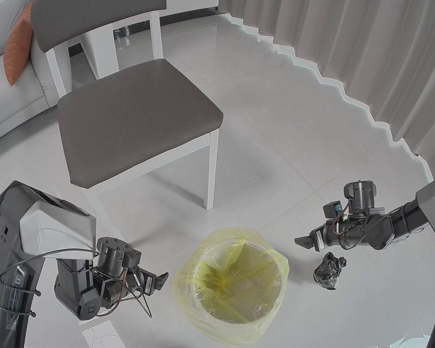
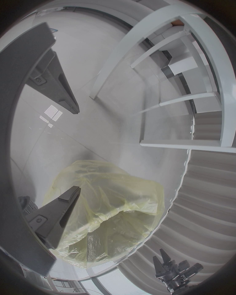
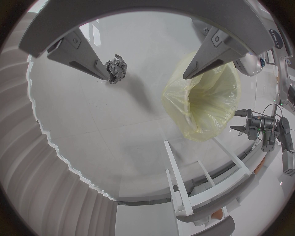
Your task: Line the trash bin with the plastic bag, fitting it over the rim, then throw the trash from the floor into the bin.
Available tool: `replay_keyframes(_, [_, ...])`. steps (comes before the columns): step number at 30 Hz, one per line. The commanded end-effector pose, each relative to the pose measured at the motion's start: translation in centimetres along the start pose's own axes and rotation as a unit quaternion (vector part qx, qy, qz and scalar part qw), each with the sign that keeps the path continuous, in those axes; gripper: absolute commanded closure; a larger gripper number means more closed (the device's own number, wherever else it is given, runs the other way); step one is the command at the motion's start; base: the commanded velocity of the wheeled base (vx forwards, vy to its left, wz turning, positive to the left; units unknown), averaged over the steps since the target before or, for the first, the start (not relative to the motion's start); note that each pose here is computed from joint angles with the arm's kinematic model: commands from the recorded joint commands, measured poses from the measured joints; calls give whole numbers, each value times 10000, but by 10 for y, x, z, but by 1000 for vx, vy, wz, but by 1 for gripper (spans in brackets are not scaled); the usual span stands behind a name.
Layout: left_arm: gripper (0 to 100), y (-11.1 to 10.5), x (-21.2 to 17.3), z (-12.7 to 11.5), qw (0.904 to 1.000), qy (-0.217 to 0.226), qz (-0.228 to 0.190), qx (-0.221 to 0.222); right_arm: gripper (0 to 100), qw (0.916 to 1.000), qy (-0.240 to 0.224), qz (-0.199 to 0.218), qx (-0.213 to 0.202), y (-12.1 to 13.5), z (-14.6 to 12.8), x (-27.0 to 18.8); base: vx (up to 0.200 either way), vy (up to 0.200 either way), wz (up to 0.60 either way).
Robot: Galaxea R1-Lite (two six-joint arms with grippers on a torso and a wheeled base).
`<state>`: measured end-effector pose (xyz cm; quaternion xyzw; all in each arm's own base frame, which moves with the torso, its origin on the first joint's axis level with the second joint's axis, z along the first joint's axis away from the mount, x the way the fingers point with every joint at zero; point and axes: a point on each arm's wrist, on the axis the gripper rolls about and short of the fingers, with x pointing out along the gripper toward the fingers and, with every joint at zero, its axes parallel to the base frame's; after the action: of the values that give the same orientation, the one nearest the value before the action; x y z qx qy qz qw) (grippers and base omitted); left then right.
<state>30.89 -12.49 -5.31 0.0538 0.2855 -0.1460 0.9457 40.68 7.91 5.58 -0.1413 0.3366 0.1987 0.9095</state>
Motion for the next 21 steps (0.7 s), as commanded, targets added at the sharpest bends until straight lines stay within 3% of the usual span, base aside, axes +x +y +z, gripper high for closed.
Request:
replay_keyframes(1, [0,3,-24,1,9997,-201,13,-126,0,9994,-106,306,-120,11,10,33,0,0,0])
replay_keyframes(12, [0,14,-39,-6,9990,-360,137,-222,0,9946,-429,906,-265,40,20,44,0,0,0])
replay_keyframes(21, [0,12,-46,-8,9989,-414,109,-209,0,9943,-476,908,-284,42,5,70,0,0,0])
